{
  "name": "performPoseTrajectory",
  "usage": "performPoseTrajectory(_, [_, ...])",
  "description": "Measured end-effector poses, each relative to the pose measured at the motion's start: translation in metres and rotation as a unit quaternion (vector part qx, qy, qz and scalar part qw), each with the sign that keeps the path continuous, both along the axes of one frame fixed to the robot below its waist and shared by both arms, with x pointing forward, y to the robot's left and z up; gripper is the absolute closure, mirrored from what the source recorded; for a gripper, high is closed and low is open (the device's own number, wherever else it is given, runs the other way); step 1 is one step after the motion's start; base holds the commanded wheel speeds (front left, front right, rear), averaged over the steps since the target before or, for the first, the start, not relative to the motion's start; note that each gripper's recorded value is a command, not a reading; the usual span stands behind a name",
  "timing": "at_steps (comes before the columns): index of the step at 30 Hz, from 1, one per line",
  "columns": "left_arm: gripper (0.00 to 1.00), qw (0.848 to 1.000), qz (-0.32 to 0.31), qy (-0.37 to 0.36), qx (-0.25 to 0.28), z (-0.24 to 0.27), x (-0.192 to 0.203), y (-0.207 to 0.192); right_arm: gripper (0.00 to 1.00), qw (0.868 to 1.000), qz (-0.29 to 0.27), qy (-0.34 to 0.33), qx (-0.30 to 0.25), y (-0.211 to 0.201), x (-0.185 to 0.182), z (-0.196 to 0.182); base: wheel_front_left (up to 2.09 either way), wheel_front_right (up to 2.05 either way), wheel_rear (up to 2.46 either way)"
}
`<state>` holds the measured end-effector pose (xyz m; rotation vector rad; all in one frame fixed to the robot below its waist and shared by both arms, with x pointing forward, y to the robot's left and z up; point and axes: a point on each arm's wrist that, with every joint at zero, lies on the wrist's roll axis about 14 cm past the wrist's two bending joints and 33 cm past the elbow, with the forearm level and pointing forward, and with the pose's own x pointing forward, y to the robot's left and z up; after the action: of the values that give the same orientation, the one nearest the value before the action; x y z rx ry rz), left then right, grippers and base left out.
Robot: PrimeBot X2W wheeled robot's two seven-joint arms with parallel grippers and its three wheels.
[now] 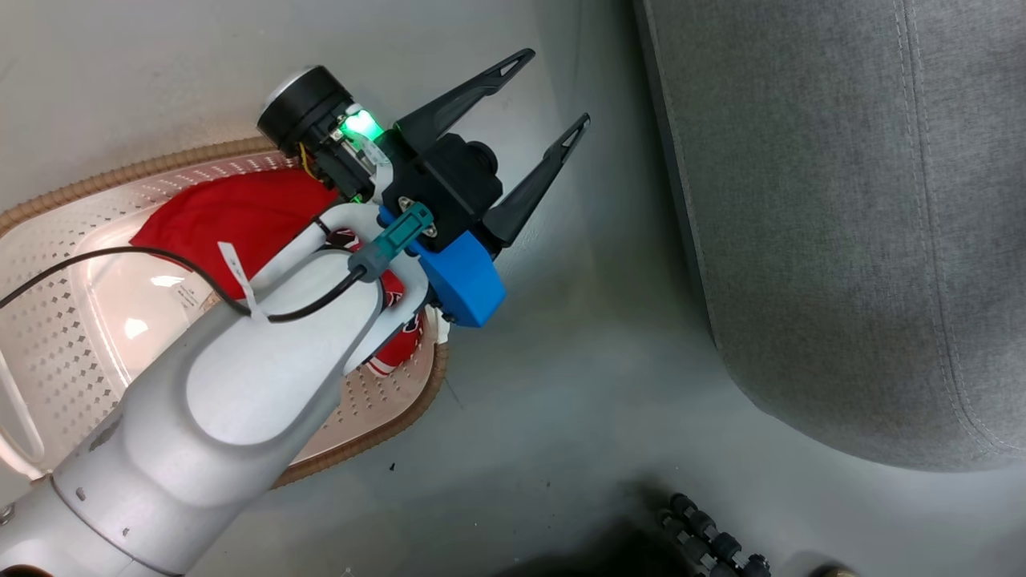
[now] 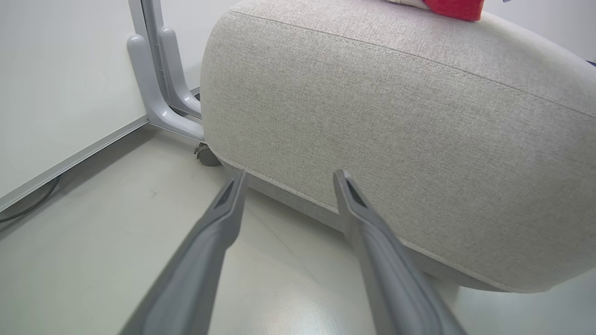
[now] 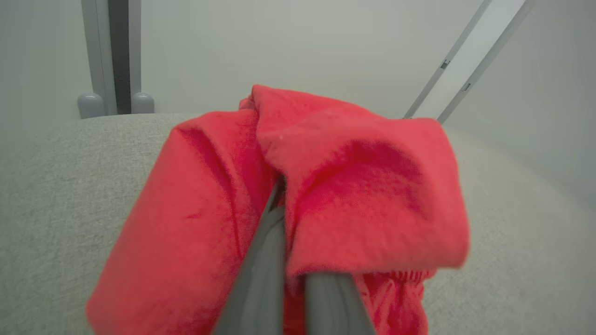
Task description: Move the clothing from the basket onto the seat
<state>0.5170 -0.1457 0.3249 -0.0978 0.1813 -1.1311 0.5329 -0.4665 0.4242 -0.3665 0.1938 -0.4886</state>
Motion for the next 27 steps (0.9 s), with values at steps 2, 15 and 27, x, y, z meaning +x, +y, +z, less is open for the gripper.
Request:
performPoseTrajectory(2, [0.00, 1.000, 0.002, -0.001, 0.002, 0.001, 0.001, 0.001, 0.39, 1.000, -0.005, 0.004, 0.004, -0.001, -0.004, -0.002, 0.00, 0.00, 0.00])
performPoseTrajectory(15, [0.00, 0.999, 0.025, -0.030, -0.028, 0.062, -0.010, 0.002, 0.00, 1.000, -0.009, -0.012, -0.001, 0.003, -0.069, 0.039, 0.00, 0.00, 0.00])
performPoseTrajectory(27, [0.00, 0.985, 0.164, -0.046, -0.023, 0.123, -0.003, 0.067, 0.00, 0.989, 0.102, -0.104, -0.001, 0.077, -0.080, 0.111, 0.00, 0.00, 0.00])
